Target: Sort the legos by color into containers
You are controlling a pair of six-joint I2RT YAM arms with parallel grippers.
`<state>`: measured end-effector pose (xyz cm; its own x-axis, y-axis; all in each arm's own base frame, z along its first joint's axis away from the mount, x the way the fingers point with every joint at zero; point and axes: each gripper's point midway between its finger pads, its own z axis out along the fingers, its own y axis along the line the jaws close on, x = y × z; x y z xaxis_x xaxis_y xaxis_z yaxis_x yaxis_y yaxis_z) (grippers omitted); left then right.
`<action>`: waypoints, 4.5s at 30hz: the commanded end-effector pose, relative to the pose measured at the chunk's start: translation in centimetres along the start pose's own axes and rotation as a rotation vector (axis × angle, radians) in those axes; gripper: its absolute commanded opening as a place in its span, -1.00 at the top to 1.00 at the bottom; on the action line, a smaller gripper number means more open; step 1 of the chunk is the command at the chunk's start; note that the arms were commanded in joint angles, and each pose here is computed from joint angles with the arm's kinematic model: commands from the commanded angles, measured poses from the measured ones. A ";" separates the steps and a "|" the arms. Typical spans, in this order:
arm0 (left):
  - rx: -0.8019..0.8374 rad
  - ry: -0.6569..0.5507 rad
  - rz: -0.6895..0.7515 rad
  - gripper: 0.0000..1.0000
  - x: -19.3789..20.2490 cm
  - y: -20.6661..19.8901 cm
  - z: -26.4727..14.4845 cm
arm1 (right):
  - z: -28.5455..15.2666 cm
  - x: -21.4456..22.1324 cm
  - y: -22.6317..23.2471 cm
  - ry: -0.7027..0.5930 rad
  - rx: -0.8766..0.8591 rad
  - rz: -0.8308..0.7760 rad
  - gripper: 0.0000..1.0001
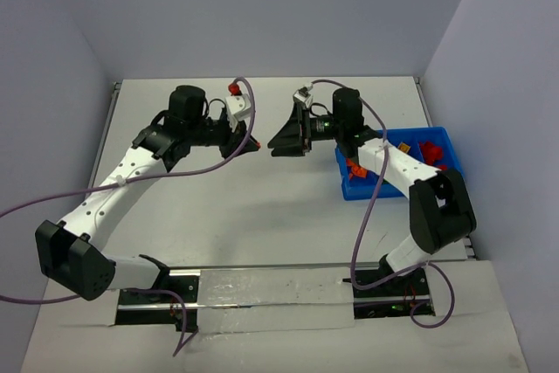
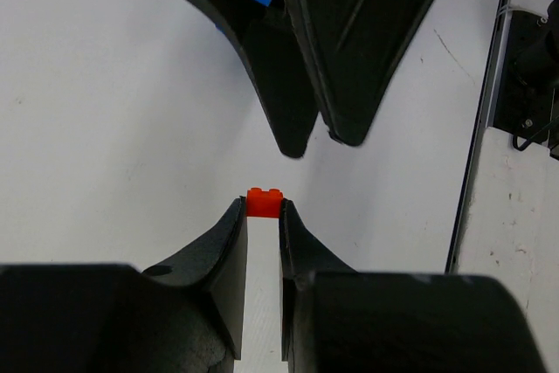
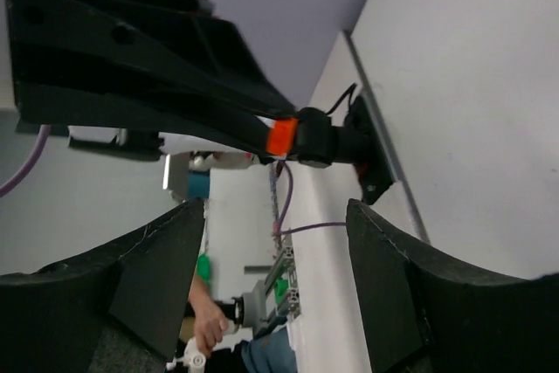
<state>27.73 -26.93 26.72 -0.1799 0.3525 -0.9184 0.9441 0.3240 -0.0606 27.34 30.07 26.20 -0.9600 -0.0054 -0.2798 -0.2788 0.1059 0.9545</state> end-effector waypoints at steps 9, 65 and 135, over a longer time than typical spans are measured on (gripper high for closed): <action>0.023 -0.039 0.032 1.00 -2.0 -1.7 1.0 | 0.8 -0.2 1.5 0.049 -0.081 -0.026 -0.10; -0.269 0.010 -0.123 -0.98 0.8 5.0 -3.3 | -9.0 -4.1 -5.7 -0.111 0.498 -0.262 1.00; -0.699 0.481 -0.528 -0.23 27.1 34.3 -8.0 | -17.4 -7.6 -10.2 -0.110 1.043 -0.353 -1.00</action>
<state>52.18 0.61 3.10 -0.7827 0.2794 -0.5562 0.3433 0.9392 -0.0114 36.60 11.20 17.78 -0.8451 -0.1303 -0.5184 -0.3098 0.9098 0.2763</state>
